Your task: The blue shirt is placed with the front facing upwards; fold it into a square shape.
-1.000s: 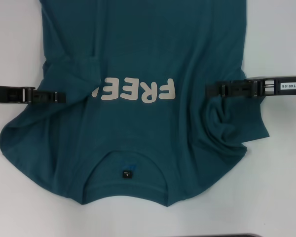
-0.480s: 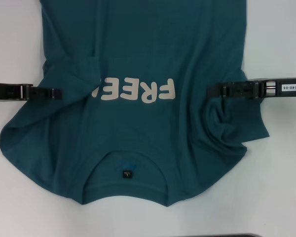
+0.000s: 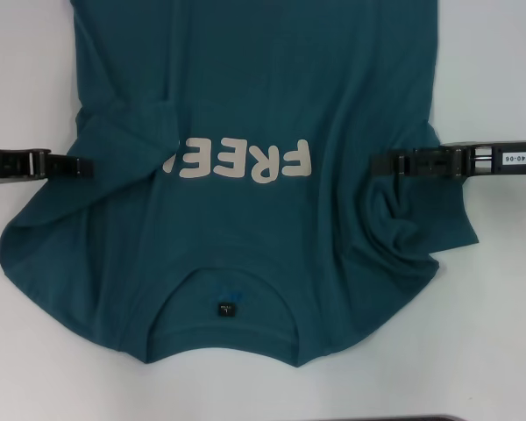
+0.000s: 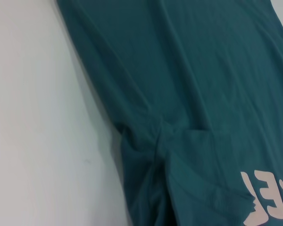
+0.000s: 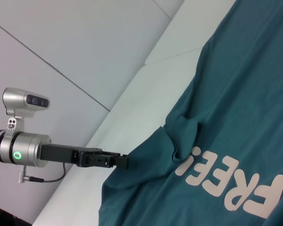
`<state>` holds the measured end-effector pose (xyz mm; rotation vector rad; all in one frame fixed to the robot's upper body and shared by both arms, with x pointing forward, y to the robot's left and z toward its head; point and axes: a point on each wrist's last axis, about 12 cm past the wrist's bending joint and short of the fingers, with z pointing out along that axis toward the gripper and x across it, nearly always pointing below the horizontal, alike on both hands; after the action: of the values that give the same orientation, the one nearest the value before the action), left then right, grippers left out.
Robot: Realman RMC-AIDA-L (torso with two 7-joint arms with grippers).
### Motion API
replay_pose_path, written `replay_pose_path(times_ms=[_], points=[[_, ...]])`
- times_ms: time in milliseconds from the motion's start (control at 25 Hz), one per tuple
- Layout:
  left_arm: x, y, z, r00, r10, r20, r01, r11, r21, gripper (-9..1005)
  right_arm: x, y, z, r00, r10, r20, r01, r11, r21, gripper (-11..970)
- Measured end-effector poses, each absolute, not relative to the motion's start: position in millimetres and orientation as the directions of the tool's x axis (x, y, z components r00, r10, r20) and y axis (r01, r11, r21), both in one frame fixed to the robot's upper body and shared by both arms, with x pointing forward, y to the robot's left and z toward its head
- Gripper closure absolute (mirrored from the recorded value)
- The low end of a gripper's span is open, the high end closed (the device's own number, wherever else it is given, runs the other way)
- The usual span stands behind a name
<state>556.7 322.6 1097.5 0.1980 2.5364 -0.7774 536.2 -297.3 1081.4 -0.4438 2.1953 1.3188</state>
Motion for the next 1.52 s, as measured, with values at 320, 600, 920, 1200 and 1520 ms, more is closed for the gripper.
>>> replay_pose_path(times_ms=[320,600,920,1200,1520], points=[[558,321,1099,-0.875,0.005,-0.485,0.276,0.827,-0.490,657,536,-297,1081,-0.802,-0.005,-0.597,-0.529,0.469,0.707,79],[555,322,1099,-0.879,0.007,-0.477,0.276,0.824,-0.495,915,537,-297,1082,-0.801,-0.002,-0.599,-0.529,0.468,0.707,80],[548,325,1103,-0.878,0.028,-0.477,0.303,0.806,-0.509,965,537,-297,1082,-0.801,-0.002,-0.598,-0.529,0.469,0.707,82],[524,325,1112,-0.876,0.080,-0.476,0.372,0.739,-0.561,964,538,-298,1082,-0.800,-0.002,-0.600,-0.529,0.473,0.704,83],[515,317,1105,-0.874,0.110,-0.473,0.402,0.712,-0.576,964,540,-298,1081,-0.798,-0.001,-0.603,-0.527,0.487,0.696,85]])
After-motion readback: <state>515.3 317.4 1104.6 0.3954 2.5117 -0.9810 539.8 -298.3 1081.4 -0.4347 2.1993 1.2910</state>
